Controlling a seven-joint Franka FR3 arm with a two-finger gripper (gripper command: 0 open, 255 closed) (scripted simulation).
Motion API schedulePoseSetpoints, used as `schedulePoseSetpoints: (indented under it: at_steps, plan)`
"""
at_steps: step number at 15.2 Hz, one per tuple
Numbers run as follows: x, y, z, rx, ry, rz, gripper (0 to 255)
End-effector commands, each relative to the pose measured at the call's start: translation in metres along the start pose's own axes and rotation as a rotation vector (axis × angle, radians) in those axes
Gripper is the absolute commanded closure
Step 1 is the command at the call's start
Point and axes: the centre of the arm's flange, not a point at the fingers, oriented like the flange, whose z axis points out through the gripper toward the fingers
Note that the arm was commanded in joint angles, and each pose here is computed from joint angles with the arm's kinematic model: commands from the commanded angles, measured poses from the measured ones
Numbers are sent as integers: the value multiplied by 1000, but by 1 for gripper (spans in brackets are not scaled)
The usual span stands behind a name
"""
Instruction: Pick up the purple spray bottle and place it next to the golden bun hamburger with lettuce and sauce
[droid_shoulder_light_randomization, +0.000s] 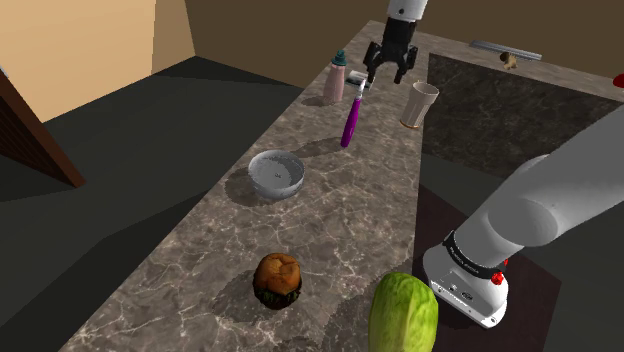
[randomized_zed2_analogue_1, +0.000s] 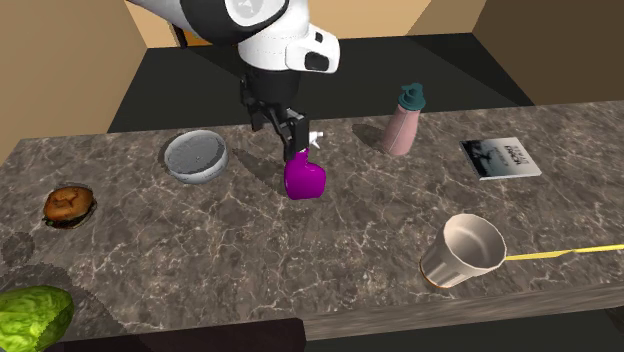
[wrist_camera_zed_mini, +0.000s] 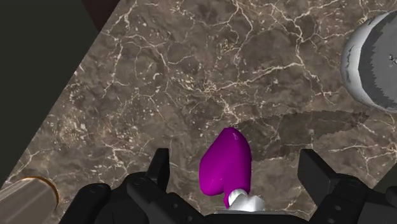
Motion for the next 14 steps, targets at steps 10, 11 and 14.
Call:
schedulePoseSetpoints:
  at_steps: [10,11,14]
  plan:
    - [133,25,92,70,-130,171,0]
    - [144,28,102,77,-141,186,0]
    - [177,38,130,96,-177,233,0]
